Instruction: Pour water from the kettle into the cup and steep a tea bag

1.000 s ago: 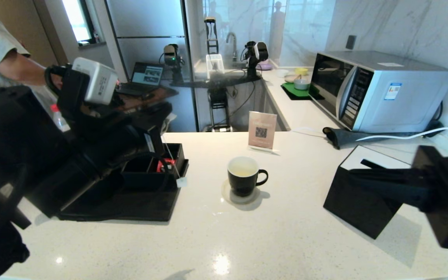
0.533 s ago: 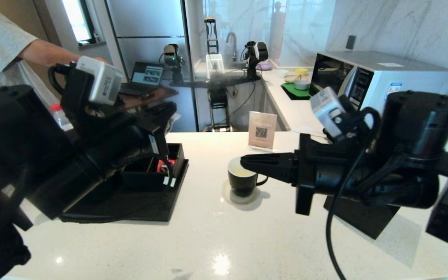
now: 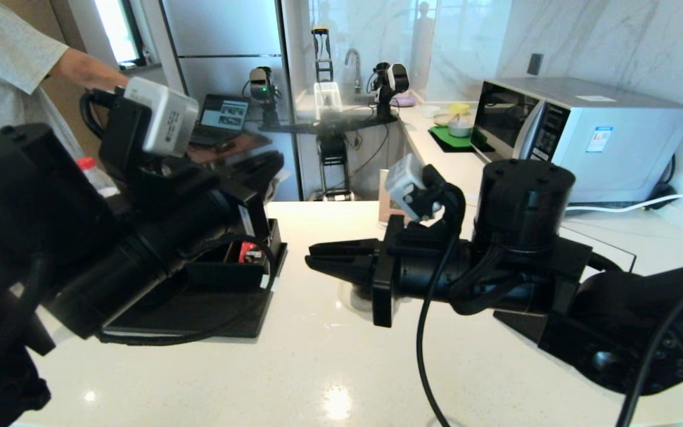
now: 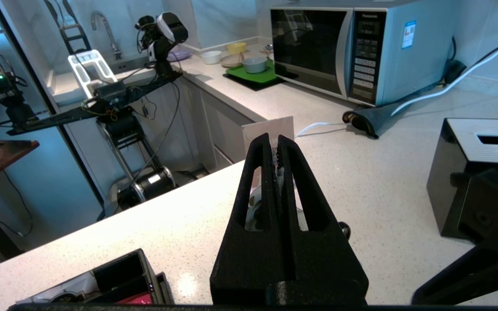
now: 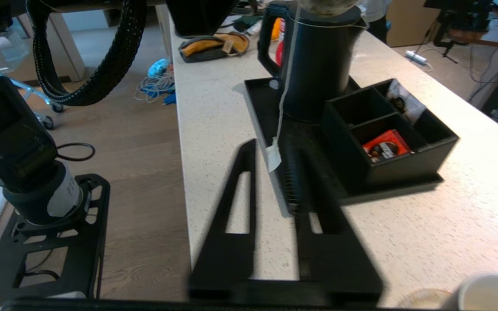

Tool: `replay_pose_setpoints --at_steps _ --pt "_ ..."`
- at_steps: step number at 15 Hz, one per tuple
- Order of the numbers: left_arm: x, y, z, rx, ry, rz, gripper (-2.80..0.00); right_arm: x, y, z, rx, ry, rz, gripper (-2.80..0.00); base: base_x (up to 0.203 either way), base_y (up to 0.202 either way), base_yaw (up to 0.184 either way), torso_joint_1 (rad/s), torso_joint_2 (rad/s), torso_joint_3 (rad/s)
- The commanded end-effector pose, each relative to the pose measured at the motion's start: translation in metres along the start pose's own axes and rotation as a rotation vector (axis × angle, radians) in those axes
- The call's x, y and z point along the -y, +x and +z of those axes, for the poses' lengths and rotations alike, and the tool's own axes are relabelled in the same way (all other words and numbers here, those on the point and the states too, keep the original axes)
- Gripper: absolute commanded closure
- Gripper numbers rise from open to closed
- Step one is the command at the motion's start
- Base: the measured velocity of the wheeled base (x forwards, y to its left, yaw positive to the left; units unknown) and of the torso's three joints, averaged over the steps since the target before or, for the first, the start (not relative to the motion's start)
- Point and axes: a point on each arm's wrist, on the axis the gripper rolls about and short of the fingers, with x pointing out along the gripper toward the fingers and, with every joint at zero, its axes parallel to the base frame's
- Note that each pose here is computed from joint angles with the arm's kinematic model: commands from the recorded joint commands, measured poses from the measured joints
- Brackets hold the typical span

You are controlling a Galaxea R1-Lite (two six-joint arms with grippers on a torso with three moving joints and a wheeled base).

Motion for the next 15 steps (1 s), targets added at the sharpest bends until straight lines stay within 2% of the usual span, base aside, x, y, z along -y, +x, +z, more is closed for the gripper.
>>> replay_pose_setpoints --at_steps 1,3,6,15 --pt "0.000 0.001 0.002 0.009 0.001 0.000 0.00 -0.001 0.009 -0.004 -0.001 0.000 0.017 -2.80 0.000 0.000 0.000 0.000 0.00 0.000" --pt "0.002 0.001 0.002 0.013 -0.001 -0.006 0.00 -0.001 0.011 -0.008 -0.007 0.001 0.020 -2.80 0.000 0.000 0.000 0.000 0.00 0.000" --pt "0.004 0.001 0.003 0.015 -0.002 -0.014 0.00 0.005 0.021 -0.014 0.040 -0.025 0.017 -2.80 0.000 0.000 0.000 0.000 0.00 0.000" --pt "0.011 0.000 0.005 0.020 0.000 -0.043 0.00 0.003 0.037 -0.038 0.017 -0.011 0.036 -2.80 0.000 0.000 0.000 0.000 0.00 0.000"
